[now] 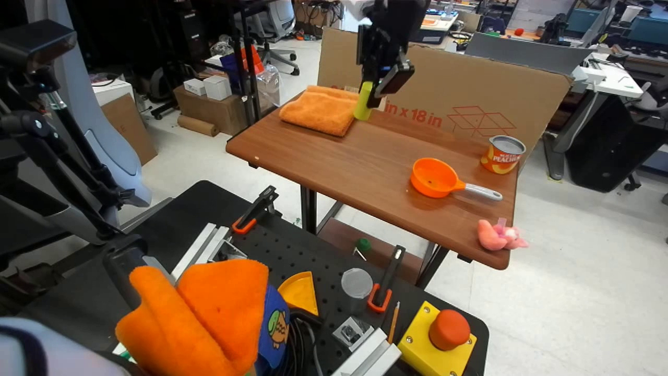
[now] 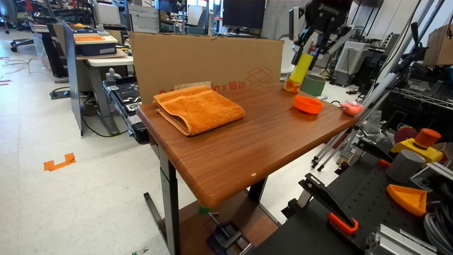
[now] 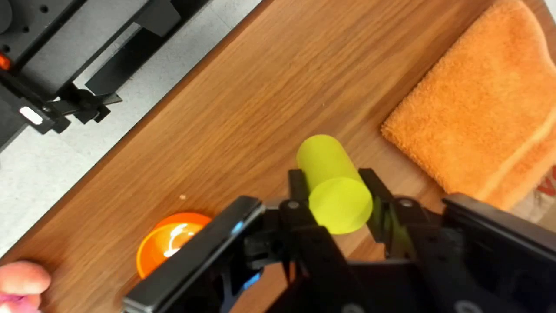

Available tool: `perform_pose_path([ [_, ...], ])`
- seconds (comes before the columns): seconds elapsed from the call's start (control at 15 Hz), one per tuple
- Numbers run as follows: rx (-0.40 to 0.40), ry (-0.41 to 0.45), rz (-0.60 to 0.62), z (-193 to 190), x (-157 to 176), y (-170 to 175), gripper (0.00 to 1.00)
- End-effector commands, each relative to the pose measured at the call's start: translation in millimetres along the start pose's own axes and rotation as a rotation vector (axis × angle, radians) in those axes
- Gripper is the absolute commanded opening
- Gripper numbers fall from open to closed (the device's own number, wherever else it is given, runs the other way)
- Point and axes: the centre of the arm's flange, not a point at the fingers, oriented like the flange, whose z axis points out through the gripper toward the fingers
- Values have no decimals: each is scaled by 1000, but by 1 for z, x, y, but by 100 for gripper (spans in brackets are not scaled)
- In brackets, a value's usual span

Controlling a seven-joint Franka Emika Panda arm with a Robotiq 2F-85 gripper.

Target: Pick up the yellow object from the table and put it in the pot

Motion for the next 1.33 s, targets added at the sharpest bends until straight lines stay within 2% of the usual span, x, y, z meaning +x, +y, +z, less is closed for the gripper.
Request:
perform_pose_path([
  [0.0, 26, 92, 159, -55, 48, 20, 17],
  [0.2, 28, 140, 302, -78, 95, 38, 17],
  [0.4, -15, 151, 407, -70, 121, 56, 17],
  [0.87, -100, 96, 498, -7, 140, 67, 17],
  [1.27, -139, 47, 587, 35, 146, 71, 17],
])
